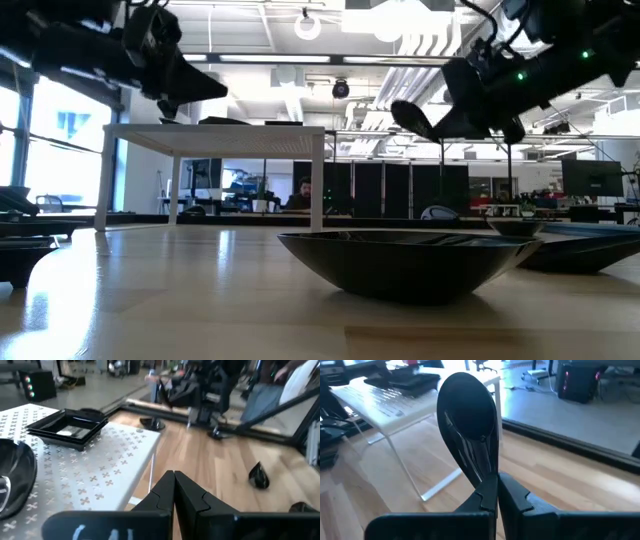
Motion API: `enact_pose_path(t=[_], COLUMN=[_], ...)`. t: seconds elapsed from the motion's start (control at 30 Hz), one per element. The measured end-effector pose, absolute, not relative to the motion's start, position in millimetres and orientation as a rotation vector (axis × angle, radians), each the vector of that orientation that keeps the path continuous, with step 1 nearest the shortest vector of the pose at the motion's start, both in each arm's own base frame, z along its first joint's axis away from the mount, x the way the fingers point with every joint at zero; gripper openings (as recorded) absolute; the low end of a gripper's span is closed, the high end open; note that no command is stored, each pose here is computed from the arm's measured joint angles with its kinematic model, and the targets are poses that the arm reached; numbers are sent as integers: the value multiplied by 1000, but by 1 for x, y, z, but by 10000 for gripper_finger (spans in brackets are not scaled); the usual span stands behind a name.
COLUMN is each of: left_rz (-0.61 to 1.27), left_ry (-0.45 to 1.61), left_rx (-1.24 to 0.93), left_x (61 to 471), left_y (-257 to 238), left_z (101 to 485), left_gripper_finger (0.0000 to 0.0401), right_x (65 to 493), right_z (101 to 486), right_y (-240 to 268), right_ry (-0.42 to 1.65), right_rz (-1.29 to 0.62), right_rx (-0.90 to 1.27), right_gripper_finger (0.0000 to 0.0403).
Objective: Pick & Place Mini shaped plates
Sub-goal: Stack the drop-shaped plate on top of the drop-shaped plate on the shelf
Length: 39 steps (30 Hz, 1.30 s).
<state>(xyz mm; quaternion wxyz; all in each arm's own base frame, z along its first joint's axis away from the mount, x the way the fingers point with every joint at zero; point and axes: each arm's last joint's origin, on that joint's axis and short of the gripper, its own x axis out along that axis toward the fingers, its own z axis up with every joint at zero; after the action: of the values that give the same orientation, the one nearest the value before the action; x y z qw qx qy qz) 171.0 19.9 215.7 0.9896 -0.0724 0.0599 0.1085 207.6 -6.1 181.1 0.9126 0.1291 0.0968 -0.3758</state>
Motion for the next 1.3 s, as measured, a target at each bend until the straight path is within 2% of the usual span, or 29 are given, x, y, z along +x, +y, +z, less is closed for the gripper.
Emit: enact_pose_path(t=[0.33,0.6,0.7,1.0,1.3], left_rz=[261,247,320,449,527], left_ry=[138,115,124,88,61], left_rx=[-121,-100,-109,-81,-82], left_x=[174,186,193,219,224], left_y=[14,-13,-18,-30,-30], left_z=[252,270,272,283,287], left_gripper_finger=[1,2,16,97,103], right_x=[224,273,297,363,382], right_z=[203,221,225,230,233], right_y=[-4,9,12,25,45], right_ry=[177,56,23,-33,-118], right_rz=[-731,-679,-719,-754,-681], right_rx=[153,-16,-64,-257,-327], right_gripper_finger=[0,0,0,0,0])
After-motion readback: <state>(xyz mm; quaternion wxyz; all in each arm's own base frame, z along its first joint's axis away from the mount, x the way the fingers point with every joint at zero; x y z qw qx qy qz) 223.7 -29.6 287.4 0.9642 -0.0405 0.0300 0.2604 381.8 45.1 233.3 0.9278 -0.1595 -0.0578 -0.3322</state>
